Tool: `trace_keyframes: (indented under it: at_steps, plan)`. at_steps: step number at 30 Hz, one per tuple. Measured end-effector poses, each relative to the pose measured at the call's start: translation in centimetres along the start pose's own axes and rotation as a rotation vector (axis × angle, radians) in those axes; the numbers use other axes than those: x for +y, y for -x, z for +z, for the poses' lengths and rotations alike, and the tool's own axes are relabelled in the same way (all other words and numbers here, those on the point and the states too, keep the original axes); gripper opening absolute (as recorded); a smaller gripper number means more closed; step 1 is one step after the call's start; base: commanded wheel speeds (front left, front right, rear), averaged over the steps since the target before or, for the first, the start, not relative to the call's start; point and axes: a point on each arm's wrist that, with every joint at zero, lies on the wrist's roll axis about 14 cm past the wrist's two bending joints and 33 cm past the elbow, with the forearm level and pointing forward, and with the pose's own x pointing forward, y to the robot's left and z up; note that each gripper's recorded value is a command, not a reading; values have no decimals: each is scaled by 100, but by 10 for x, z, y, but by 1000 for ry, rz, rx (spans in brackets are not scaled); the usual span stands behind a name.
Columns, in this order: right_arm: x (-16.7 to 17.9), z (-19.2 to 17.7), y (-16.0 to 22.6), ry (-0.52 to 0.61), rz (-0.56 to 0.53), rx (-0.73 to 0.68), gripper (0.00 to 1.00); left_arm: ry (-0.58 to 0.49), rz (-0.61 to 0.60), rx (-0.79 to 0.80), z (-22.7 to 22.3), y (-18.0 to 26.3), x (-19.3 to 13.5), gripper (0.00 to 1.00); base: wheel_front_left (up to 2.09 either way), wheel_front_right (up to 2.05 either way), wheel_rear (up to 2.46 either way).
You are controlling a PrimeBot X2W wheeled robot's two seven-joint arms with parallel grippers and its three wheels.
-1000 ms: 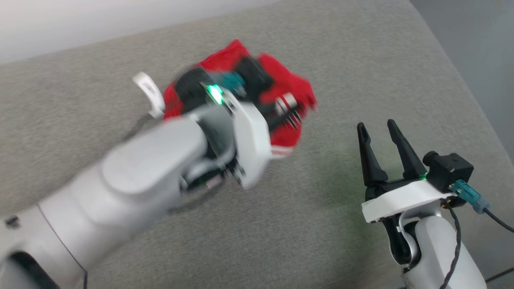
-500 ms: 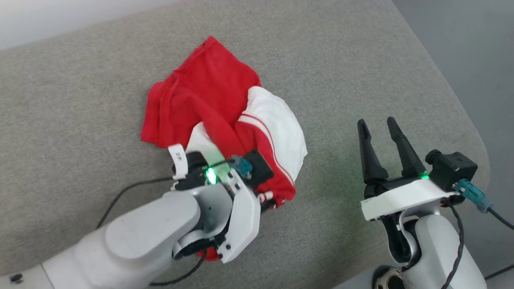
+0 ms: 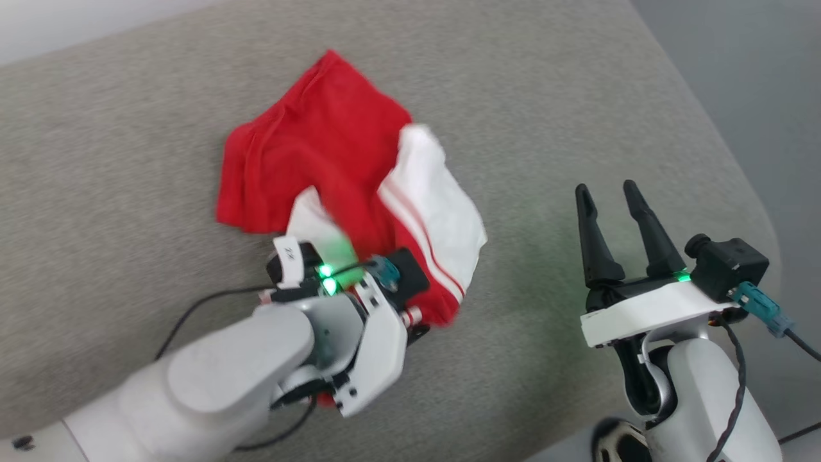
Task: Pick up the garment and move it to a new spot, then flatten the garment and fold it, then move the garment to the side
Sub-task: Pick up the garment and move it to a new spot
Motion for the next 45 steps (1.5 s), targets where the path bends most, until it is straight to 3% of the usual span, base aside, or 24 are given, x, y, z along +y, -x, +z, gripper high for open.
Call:
trace_keyframes:
  at_steps: [4,13,20,24,30,37,45]
  plan:
    - [7,-2,-5,19,23,3,100,16,67,-97,16,17,20,100,0,0,0]
    - [42,-5,-20,90,128,-2,100,196,239,-412,38,80,50,100,0,0,0]
    - [66,0,-24,129,193,-22,100,422,547,-555,-25,144,84,100,0,0,0]
    - [69,-1,-20,140,201,-22,100,573,714,-575,-72,174,86,100,0,0,0]
    - [75,-3,-12,157,220,-19,100,676,956,-653,-121,233,78,100,0,0,0]
    - [74,2,-4,164,220,-36,100,694,1205,-726,-159,290,54,100,0,0,0]
    - [65,19,5,153,197,-85,100,587,1360,-766,-161,321,28,100,0,0,0]
